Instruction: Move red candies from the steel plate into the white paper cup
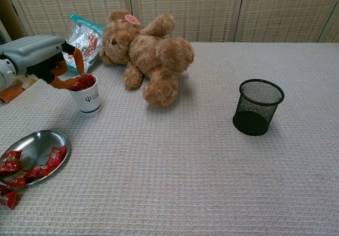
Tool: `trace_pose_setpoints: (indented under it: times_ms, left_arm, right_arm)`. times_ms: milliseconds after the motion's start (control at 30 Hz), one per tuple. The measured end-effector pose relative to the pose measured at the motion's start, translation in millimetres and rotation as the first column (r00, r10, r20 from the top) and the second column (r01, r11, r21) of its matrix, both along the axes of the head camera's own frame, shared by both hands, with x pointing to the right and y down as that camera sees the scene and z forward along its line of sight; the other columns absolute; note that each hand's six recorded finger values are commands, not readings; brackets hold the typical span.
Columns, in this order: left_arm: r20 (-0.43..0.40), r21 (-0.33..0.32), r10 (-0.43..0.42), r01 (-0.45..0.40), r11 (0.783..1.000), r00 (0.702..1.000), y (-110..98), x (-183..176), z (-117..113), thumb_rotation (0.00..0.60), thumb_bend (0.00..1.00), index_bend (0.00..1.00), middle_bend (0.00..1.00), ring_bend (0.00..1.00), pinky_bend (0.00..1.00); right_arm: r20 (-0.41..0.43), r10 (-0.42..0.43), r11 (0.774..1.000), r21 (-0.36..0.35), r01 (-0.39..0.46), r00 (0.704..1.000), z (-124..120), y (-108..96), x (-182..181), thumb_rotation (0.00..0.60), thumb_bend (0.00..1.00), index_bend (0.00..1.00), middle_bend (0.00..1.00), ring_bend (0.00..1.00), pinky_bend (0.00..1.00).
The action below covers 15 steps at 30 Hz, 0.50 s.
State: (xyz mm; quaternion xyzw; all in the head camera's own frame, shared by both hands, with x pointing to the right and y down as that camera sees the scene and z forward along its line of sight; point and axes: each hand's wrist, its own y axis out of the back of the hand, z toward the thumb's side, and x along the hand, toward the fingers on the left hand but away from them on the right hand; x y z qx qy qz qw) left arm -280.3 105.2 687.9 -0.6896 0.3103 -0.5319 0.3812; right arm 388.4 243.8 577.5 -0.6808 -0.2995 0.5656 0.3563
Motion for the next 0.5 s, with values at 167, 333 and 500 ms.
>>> trace_pose_setpoints:
  times_ms: [167,333,500]
  left_arm:
    - [0.012,-0.016,0.009,-0.009,1.0,1.0,1.4,0.2,3.3,0.6,0.39,0.36,0.93,0.93,1.0]
    - [0.026,-0.023,0.013,-0.013,1.0,1.0,2.1,-1.0,5.1,0.6,0.39,0.33,0.93,0.93,1.0]
    - [0.036,-0.031,0.019,-0.018,0.999,0.999,3.8,-2.2,6.6,0.6,0.39,0.33,0.93,0.93,1.0]
  right_arm:
    - [-0.001,0.001,1.0,0.002,-0.001,1.0,-0.6,-0.2,0.2,0.6,0.01,0.0,0.0,0.0,0.0]
    - [-0.002,0.0,1.0,-0.003,0.0,1.0,0.1,-0.1,0.4,0.6,0.01,0.0,0.0,0.0,0.0]
    - [-0.001,0.002,1.0,0.002,-0.002,1.0,-0.8,-0.5,0.9,0.6,0.01,0.0,0.0,0.0,0.0]
